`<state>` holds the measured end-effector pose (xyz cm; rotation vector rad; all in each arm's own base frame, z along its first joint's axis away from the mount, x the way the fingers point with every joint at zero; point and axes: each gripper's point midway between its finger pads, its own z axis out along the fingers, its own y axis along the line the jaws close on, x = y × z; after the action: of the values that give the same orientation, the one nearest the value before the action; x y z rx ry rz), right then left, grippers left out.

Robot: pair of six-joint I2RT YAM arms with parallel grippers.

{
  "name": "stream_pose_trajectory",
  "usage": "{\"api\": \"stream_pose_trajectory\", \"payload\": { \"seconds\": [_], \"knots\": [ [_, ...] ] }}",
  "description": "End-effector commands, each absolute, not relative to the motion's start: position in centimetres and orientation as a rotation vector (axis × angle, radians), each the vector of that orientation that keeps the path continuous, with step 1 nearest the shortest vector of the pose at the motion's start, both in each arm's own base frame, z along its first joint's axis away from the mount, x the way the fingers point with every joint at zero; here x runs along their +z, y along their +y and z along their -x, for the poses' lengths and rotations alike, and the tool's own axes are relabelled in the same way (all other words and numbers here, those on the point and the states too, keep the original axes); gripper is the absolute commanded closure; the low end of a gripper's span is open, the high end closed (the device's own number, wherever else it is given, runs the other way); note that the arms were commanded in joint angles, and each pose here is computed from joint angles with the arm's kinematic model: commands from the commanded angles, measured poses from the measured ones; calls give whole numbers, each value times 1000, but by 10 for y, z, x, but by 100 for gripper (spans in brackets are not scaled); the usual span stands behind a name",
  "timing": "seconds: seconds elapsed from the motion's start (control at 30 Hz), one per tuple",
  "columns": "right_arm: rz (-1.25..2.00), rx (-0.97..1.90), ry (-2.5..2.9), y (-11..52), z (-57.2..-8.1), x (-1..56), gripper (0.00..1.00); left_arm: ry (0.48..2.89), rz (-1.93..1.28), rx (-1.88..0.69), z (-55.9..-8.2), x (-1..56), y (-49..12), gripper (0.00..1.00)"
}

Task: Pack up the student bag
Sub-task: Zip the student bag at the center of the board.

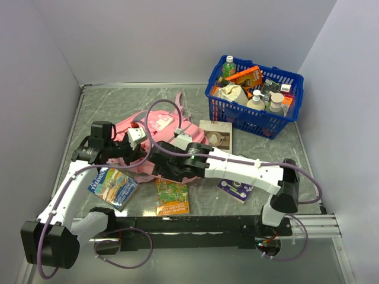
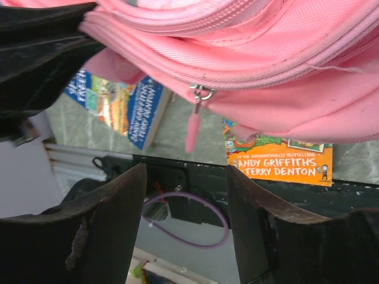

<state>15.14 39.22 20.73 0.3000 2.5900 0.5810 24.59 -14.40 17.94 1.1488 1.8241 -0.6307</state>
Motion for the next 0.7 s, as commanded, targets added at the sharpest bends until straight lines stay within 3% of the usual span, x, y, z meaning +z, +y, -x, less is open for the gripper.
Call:
{"api": "stream_pose_trajectory", "payload": {
  "seconds": [0.0,0.2,0.67],
  "knots": [
    [-359,617,2567,396,-154,222,41,1669,-1155,-653,-254,217,-160,99],
    [-431,592,2503,392,-168,219,48,1679,-1185,-647,-251,212,-158,99],
    [-453,487,2481,401,-185,201,54,1676,-1224,-648,-243,214,-157,99]
  ]
}}
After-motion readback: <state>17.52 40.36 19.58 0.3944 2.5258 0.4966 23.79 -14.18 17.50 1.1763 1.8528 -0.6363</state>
